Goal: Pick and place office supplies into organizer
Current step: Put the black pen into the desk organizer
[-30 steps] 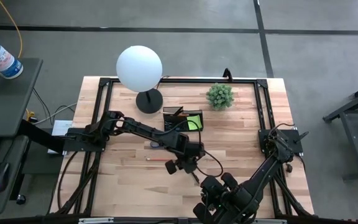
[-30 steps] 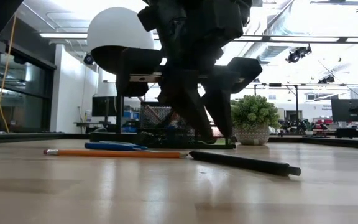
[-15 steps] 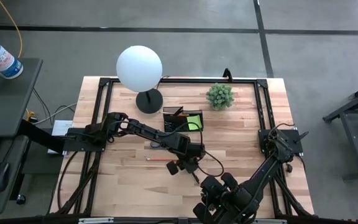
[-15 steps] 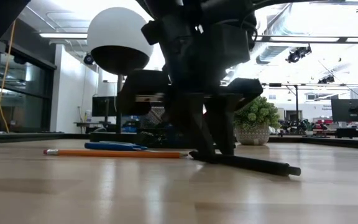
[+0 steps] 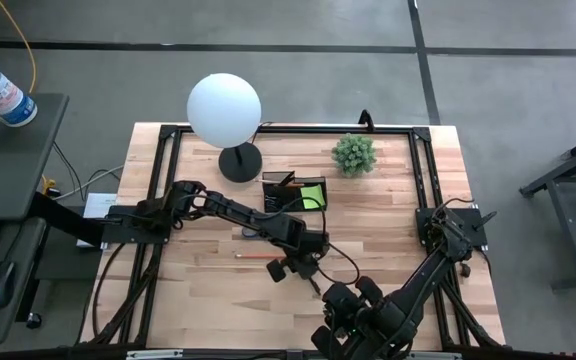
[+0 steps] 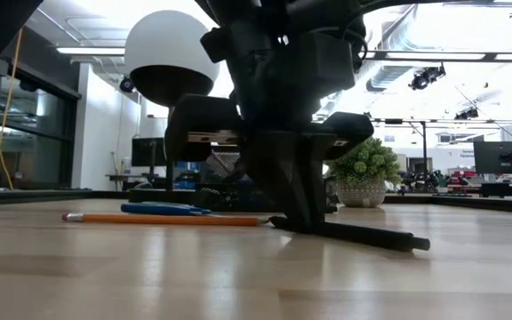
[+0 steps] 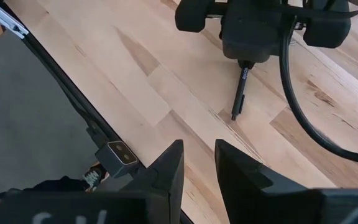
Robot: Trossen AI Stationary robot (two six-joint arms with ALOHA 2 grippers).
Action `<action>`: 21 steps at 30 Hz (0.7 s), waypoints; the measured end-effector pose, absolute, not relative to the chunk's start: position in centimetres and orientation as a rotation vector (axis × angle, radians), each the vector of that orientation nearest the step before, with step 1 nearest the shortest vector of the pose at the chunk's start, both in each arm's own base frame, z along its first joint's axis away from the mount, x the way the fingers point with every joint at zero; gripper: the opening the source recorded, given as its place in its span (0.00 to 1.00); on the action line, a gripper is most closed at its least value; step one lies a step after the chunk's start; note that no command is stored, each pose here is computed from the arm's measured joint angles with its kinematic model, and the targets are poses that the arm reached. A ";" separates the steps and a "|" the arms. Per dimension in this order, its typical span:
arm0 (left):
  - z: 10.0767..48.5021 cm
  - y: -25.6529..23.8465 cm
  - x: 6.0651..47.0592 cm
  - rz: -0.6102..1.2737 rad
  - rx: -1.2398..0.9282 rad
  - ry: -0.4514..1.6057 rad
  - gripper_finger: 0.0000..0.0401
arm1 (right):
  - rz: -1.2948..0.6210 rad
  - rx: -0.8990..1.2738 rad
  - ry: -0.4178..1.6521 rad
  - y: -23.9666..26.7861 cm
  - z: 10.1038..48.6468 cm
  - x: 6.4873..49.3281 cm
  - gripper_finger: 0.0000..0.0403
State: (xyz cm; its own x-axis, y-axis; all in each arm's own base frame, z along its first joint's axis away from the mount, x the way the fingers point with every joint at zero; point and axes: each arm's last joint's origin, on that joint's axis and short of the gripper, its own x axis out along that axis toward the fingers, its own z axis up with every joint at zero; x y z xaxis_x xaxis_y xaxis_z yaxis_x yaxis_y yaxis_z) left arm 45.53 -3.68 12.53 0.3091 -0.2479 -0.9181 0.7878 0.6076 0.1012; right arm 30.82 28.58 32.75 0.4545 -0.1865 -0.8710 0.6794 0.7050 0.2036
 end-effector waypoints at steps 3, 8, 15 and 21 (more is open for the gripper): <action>12.9 -3.7 45.6 -0.730 0.610 1.062 0.02 | -0.573 0.589 0.959 28.6 32.8 30.8 0.20; 13.9 -3.6 45.7 -0.729 0.588 1.122 0.01 | -0.573 0.591 0.962 28.6 32.8 30.8 0.20; 15.9 -3.2 46.3 -0.694 0.569 1.131 0.01 | -0.568 0.604 0.960 29.1 32.8 30.4 0.20; 16.9 -1.5 46.4 -0.652 0.534 1.156 0.01 | -0.569 0.653 0.950 30.1 32.8 29.5 0.20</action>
State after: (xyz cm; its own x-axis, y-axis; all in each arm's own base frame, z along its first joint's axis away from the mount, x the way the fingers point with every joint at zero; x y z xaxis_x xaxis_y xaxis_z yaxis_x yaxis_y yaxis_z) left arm 46.44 -1.55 16.85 0.2596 -0.1920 -0.9464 0.7105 0.7017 0.0525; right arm 29.51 30.05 32.79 0.4666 -0.1549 -0.8708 0.6942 0.6742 0.2521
